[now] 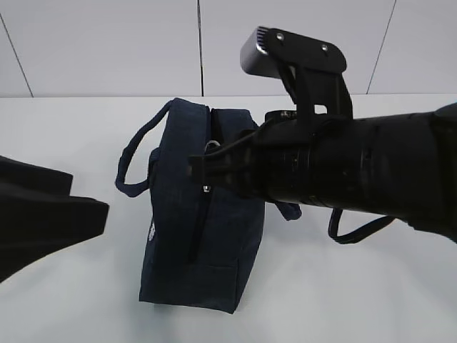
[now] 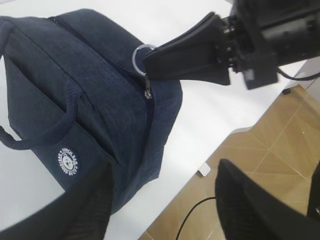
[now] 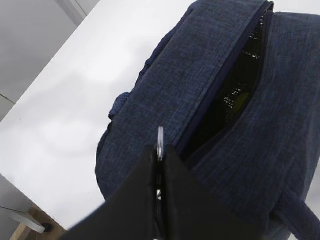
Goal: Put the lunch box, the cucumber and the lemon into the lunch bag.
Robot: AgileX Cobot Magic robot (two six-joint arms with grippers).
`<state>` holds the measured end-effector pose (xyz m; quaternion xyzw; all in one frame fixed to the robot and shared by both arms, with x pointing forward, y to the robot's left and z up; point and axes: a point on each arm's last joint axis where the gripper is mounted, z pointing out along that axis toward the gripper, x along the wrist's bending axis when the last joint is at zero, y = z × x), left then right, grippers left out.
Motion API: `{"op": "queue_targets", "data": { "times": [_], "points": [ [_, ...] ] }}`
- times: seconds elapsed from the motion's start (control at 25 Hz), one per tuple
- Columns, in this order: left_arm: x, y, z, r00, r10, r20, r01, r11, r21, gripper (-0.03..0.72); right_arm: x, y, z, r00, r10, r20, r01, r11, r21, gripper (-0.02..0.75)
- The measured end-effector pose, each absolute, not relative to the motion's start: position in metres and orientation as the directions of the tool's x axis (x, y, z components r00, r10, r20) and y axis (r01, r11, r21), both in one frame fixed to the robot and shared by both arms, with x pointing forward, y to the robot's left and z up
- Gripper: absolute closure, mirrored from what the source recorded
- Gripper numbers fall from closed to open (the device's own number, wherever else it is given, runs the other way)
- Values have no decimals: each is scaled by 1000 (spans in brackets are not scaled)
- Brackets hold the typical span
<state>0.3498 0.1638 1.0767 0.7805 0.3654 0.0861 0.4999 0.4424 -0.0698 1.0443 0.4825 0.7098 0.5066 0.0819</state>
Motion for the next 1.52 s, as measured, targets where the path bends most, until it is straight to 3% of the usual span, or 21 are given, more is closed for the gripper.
{"op": "queue_targets", "data": {
  "times": [0.92,1.04,1.2,1.24,1.52],
  "points": [
    [404,116,988,658,738,-150,561,-348,751,243,442,-70,1044,-524,766,372,601,23,799,731],
    [408,113,979,646,748,-153,577,-348,738,335,442,-69,1044,-525,765,373,601,23,799,731],
    [410,112,976,639,753,-156,584,-343,735,614,442,-69,1044,-526,764,374,602,24,798,731],
    [410,112,975,638,754,-156,584,-343,736,655,442,-69,1044,-526,764,374,602,24,798,731],
    [410,111,976,637,754,-157,583,-339,738,689,443,-68,1049,-530,760,377,594,16,804,731]
  ]
}}
